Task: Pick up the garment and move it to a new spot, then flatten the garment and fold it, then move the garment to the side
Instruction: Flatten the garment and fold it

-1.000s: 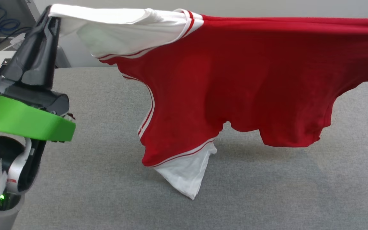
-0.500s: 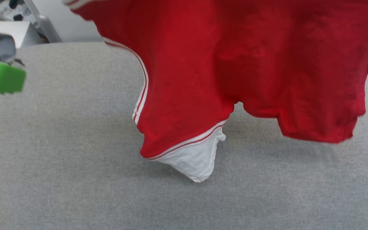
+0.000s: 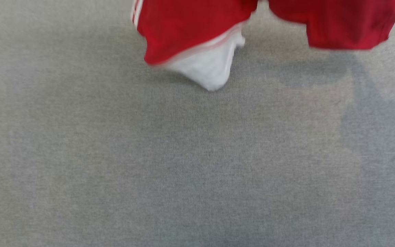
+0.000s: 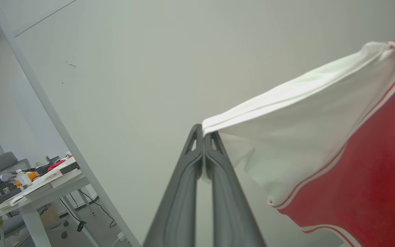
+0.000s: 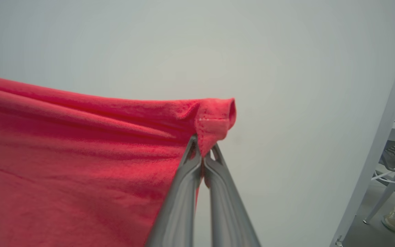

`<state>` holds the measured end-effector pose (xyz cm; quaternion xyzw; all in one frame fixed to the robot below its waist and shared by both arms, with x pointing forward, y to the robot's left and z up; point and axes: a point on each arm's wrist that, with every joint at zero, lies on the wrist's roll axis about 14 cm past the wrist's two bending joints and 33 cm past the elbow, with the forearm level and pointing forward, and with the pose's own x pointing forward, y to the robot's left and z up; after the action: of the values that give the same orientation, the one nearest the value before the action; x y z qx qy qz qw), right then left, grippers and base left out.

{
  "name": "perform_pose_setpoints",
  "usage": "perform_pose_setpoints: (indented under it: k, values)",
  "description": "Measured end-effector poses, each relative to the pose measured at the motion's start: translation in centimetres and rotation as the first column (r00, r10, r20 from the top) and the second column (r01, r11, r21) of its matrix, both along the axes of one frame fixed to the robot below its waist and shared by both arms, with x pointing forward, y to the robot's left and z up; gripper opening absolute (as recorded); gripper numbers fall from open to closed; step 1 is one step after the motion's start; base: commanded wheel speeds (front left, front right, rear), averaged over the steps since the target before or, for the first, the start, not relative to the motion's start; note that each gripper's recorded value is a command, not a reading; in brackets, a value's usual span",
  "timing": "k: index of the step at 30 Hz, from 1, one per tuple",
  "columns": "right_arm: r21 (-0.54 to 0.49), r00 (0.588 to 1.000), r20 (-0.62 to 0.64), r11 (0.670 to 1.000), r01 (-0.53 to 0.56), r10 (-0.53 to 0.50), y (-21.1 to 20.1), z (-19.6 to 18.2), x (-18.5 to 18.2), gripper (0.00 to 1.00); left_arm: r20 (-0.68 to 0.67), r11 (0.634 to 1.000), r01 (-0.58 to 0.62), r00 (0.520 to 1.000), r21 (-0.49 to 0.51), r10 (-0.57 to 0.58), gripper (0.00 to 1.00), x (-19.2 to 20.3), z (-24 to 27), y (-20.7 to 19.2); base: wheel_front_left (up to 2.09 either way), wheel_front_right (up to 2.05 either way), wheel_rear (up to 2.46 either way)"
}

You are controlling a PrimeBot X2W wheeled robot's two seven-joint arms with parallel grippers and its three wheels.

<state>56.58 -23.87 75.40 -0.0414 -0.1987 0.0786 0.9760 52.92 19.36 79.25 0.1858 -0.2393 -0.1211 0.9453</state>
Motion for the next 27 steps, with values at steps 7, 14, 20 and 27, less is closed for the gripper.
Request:
perform_pose_setpoints:
  k: [7,14,20,27]
  values:
    - [-0.024,0.999,0.047,0.999,0.027,-0.026,0.7,-0.6,6.7,0.00,0.025,1.000,-0.006,1.000,-0.014,0.006,0.00,6.8,0.5,0.8,0.00,0.00,0.00]
    - [-0.033,0.996,0.074,0.998,0.056,-0.054,1.6,-2.1,13.0,0.00,0.140,0.996,-0.017,0.990,-0.089,0.029,0.00,13.1,1.8,0.9,0.00,0.00,0.00]
    - [-0.004,0.991,0.108,0.996,0.084,-0.083,1.9,-3.6,16.5,0.00,0.218,0.993,-0.034,0.974,-0.115,0.059,0.00,16.9,1.1,1.4,0.00,0.00,0.00]
    - [0.009,0.995,0.058,0.997,0.075,-0.075,3.1,-8.4,18.9,0.00,0.188,0.992,-0.044,0.980,-0.115,0.065,0.00,19.5,-2.7,1.9,0.00,0.00,0.00]
